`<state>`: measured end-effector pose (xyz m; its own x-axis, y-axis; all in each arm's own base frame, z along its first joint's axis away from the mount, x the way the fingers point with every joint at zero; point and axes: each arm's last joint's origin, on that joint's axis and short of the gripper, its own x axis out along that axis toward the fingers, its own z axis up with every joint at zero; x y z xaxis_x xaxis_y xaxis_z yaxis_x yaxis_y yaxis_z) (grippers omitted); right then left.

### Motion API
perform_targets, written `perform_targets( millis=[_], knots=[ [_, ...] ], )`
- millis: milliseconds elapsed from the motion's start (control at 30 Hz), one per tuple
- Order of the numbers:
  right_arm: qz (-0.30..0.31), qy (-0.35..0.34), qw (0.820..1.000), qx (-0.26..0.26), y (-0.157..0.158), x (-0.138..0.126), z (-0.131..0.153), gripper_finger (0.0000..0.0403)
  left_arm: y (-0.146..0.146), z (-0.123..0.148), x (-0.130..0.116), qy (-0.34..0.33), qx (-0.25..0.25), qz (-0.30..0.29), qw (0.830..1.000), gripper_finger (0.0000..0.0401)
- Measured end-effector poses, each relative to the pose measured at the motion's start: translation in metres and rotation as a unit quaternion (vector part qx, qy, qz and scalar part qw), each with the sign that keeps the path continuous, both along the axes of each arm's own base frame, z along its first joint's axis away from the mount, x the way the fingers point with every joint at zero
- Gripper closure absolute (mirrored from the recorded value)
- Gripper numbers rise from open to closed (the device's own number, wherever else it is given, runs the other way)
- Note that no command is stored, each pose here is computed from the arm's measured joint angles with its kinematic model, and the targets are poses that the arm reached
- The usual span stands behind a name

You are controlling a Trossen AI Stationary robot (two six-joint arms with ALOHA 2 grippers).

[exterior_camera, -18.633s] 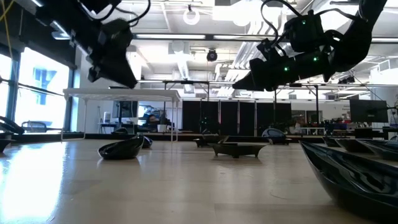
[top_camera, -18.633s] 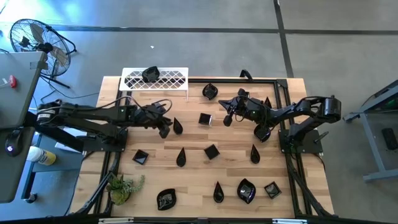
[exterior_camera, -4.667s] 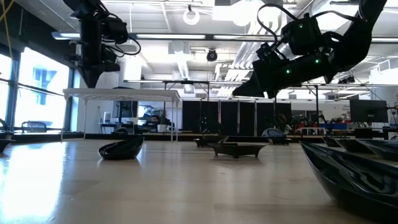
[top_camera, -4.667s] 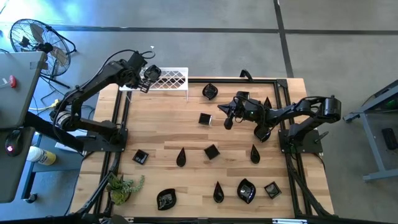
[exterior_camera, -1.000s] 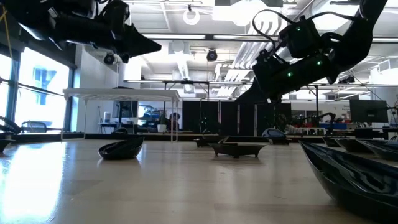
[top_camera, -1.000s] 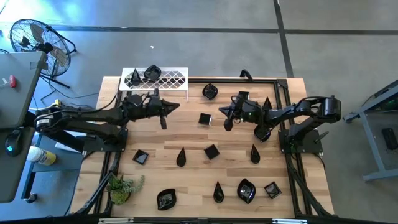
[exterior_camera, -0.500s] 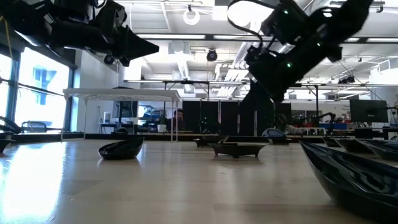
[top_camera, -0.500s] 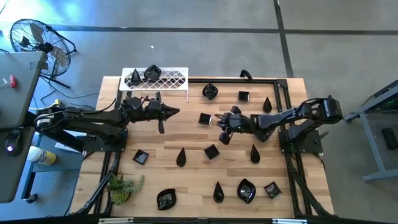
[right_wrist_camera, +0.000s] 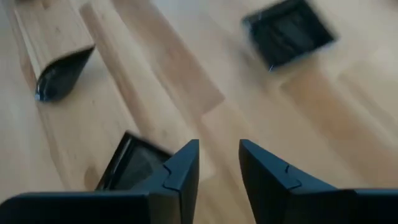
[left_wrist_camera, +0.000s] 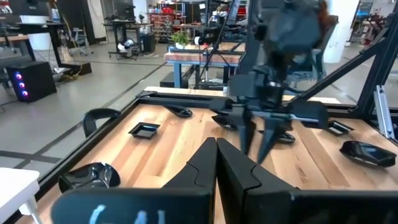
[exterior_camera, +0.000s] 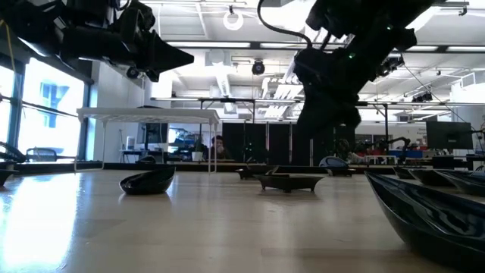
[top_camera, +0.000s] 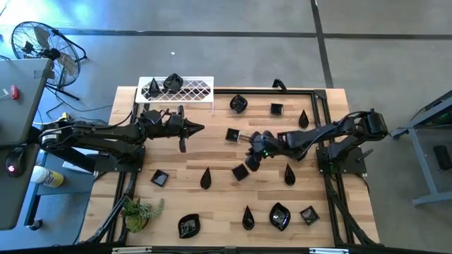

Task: Pick & Place Mini shaped plates
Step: Put the square plate on the shelf

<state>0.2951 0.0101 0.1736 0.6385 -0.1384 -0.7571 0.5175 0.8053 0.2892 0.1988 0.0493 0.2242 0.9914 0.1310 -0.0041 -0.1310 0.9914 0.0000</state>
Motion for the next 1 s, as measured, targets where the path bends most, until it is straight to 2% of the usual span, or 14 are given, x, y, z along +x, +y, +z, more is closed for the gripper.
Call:
perform_targets(
  millis=[233, 467, 800, 1000],
  knots=[
    [0.011, 0.023, 0.998, 0.059, 0.016, 0.008, -0.023, 0.0326, 0.000, 0.000, 0.000, -0.001, -0.001, 0.004, 1.000, 0.0400],
    [0.043, 0.007, 0.994, 0.103, 0.024, 0.021, -0.043, 0.0344, 0.000, -0.003, 0.000, 0.017, -0.004, 0.007, 1.000, 0.0400],
    [0.032, 0.008, 0.994, 0.100, 0.025, 0.022, -0.047, 0.0367, 0.000, -0.005, 0.000, 0.027, -0.006, 0.008, 1.000, 0.0400],
    [0.041, 0.007, 0.993, 0.107, 0.027, 0.031, -0.035, 0.0345, 0.000, -0.007, 0.000, 0.037, -0.008, 0.009, 0.999, 0.0400]
  ],
)
